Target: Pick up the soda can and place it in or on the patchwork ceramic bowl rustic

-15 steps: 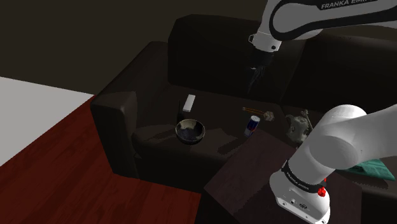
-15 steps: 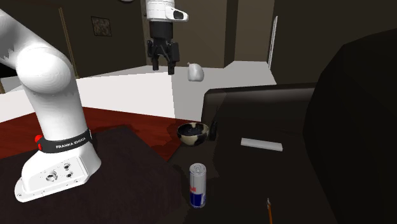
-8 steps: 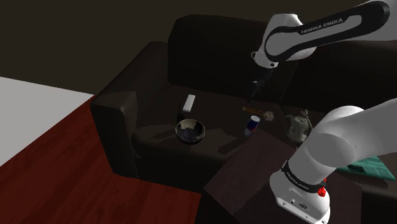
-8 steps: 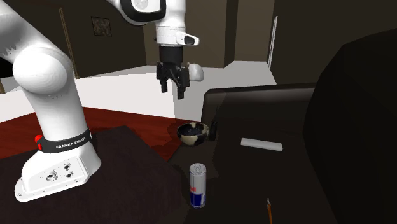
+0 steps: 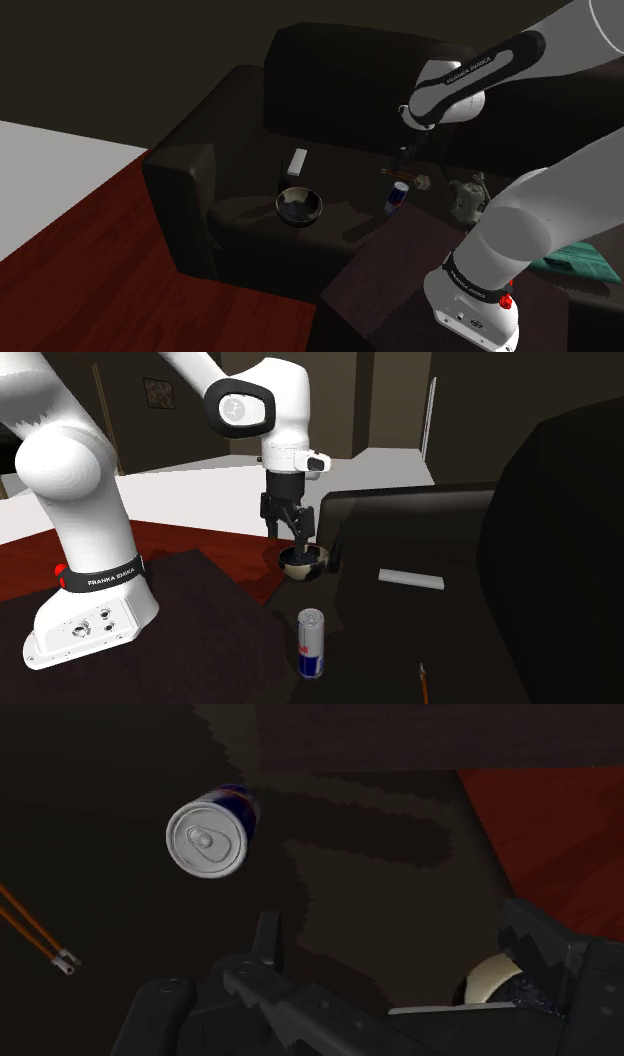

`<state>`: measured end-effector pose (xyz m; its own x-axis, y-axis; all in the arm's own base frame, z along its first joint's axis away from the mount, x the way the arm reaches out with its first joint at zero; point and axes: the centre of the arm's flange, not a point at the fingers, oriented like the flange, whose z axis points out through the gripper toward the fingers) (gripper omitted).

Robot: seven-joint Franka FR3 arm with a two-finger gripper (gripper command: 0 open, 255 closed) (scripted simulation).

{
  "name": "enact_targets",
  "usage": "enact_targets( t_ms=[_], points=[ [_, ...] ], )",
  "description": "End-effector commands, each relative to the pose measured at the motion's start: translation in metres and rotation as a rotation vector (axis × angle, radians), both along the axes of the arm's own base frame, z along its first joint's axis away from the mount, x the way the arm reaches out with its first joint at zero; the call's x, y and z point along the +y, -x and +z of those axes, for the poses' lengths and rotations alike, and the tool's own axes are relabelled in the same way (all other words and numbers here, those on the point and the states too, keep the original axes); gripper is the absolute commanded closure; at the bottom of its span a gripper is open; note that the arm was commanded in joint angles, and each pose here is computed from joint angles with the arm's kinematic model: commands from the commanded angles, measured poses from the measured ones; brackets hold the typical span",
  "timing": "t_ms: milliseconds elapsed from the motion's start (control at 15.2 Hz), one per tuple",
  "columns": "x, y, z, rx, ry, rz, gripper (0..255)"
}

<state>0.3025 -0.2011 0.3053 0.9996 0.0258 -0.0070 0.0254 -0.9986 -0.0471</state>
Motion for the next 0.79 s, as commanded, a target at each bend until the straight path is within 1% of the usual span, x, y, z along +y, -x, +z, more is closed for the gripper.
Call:
enact_targets(
  t_ms=[0, 594, 726],
  points=[
    [-0.018, 0.003, -0.019, 0.0, 0.005, -0.009, 0],
    [-0.091, 0.016, -0.107, 0.008, 0.016, -0.048, 0],
    [-0.09, 0.016, -0.118, 0.008, 0.016, -0.048, 0]
  ],
)
